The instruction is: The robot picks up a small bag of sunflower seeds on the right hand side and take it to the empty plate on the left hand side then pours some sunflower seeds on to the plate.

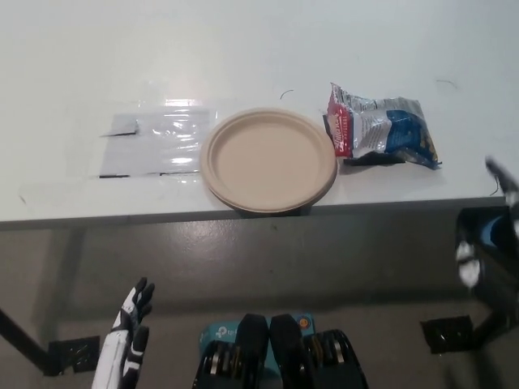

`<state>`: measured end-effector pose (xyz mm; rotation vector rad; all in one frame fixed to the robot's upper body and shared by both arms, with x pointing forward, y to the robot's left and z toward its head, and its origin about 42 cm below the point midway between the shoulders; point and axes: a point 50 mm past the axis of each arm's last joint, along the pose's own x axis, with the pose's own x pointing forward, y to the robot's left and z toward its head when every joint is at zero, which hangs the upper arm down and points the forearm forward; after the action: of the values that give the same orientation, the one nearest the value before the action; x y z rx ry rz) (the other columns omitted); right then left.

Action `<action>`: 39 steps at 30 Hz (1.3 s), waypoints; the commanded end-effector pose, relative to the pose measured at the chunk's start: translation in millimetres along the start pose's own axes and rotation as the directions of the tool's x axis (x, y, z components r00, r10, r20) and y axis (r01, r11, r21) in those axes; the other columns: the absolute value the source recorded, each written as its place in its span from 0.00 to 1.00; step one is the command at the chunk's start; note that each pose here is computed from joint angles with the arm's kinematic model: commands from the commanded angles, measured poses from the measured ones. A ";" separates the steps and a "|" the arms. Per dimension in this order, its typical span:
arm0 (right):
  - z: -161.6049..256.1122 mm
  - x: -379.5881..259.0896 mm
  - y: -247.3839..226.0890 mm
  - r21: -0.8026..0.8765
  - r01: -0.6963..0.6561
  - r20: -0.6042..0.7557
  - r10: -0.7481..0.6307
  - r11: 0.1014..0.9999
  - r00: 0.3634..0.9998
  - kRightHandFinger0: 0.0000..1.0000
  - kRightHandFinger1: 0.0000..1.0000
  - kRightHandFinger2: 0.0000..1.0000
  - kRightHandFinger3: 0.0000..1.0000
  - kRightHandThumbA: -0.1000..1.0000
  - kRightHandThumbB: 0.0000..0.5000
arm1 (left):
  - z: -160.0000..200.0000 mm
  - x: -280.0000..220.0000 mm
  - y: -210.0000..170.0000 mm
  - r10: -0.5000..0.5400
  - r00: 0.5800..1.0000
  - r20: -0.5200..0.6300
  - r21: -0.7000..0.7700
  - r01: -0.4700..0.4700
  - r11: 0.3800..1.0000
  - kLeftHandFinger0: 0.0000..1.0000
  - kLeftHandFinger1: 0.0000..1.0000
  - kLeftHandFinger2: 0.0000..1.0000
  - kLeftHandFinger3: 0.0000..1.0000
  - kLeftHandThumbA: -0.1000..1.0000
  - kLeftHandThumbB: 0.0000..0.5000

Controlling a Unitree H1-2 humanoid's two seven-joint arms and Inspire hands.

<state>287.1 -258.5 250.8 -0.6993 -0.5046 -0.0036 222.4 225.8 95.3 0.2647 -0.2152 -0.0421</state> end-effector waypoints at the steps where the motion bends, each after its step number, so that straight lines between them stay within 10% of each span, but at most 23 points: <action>1: -24.1 42.4 -5.0 -0.137 -0.062 -0.114 0.047 0.989 0.992 1.00 1.00 1.00 1.00 0.55 0.74 | 5.3 7.8 1.9 -0.014 0.998 0.064 0.046 0.011 0.999 1.00 1.00 1.00 1.00 1.00 0.15; 7: -65.9 98.1 12.1 -0.233 -0.130 -0.204 0.082 0.964 0.975 1.00 1.00 1.00 1.00 0.84 0.89 | -5.8 4.9 2.2 -0.037 0.999 0.011 0.059 0.036 0.998 1.00 1.00 1.00 1.00 1.00 0.16; 16: -88.4 139.2 25.4 -0.335 -0.257 -0.289 0.160 0.907 0.944 1.00 1.00 1.00 1.00 1.00 1.00 | -9.4 0.4 1.1 -0.042 0.999 -0.001 0.061 0.042 0.997 1.00 1.00 1.00 1.00 1.00 0.15; 39: -52.2 160.9 13.2 -0.266 -0.096 -0.132 0.063 0.959 0.989 1.00 1.00 1.00 1.00 1.00 0.93 | -12.2 -1.8 2.6 -0.068 0.998 -0.012 0.066 0.069 0.995 1.00 1.00 1.00 1.00 1.00 0.15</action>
<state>448.4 -258.1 239.0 -1.0187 -0.2111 0.0066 226.4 231.6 82.1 0.3314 -0.1711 -0.0812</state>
